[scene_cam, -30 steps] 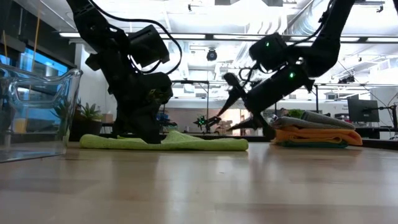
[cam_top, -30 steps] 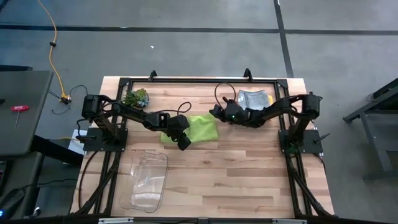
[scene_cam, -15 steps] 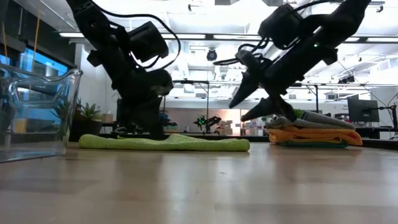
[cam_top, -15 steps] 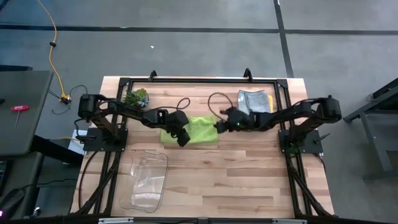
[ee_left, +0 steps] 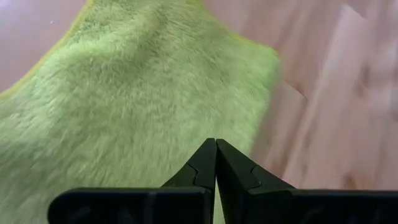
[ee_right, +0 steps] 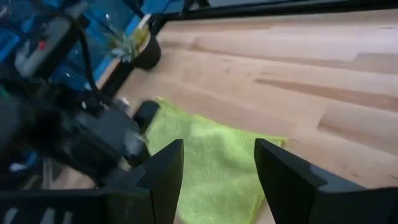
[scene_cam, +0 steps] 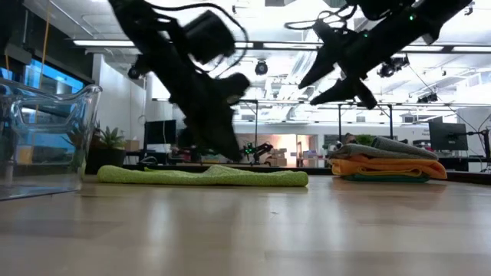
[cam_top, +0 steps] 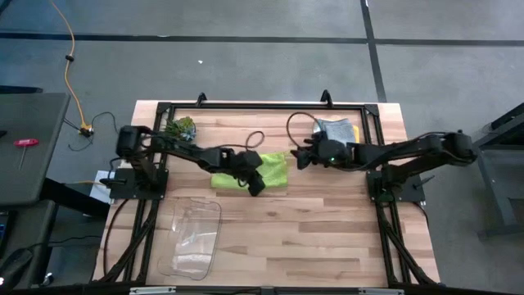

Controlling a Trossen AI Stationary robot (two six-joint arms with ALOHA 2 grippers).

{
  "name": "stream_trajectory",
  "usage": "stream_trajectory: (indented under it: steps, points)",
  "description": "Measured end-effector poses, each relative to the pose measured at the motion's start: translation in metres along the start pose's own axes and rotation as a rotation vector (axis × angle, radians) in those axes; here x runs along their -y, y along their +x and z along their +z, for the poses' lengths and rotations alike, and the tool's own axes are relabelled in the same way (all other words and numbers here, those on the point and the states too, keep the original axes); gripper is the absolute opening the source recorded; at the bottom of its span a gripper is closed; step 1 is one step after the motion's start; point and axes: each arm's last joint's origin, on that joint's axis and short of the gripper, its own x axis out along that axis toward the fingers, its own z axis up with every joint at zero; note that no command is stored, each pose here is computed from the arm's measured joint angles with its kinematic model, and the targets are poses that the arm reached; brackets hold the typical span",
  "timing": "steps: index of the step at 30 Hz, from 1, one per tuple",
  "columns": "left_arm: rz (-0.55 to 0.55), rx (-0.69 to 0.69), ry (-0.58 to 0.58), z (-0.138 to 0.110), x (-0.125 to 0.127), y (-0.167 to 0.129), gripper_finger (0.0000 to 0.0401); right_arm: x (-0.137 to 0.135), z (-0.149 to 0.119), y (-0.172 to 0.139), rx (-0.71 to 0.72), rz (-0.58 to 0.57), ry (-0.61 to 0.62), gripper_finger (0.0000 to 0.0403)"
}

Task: Fold microfiber towels
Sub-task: Fold the green towel

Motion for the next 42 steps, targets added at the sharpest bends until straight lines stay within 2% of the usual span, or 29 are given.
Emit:
stream_trajectory:
  steps: [3, 11, 19, 25, 29, 38, 42]
  points:
    - [0.032, -0.003, -0.030, 0.005, 0.004, 0.016, 0.0000, 0.007, 0.002, -0.007, -0.032, -0.051, 0.049, 0.0188]
    - [0.095, -0.023, -0.031, 0.002, 0.001, 0.038, 0.0000, 0.023, -0.018, -0.004, -0.220, -0.206, 0.186, 0.0188]
    - [0.047, -0.128, 0.066, -0.012, 0.014, 0.036, 0.0000, 0.019, -0.052, 0.033, -0.392, -0.179, 0.334, 0.0188]
    - [0.030, -0.147, 0.108, -0.023, 0.027, 0.035, 0.0000, 0.015, -0.076, 0.066, -0.427, -0.078, 0.458, 0.0188]
    - [0.031, -0.141, 0.097, -0.024, 0.030, 0.035, 0.0000, 0.016, -0.091, 0.073, -0.469, -0.094, 0.499, 0.0188]
    - [0.022, -0.139, 0.095, -0.024, 0.030, 0.035, 0.0000, 0.004, -0.101, 0.070, -0.430, -0.074, 0.600, 0.0188]
    - [0.015, -0.137, 0.092, -0.024, 0.031, 0.036, 0.0000, 0.007, -0.096, 0.074, -0.281, -0.133, 0.630, 0.0188]
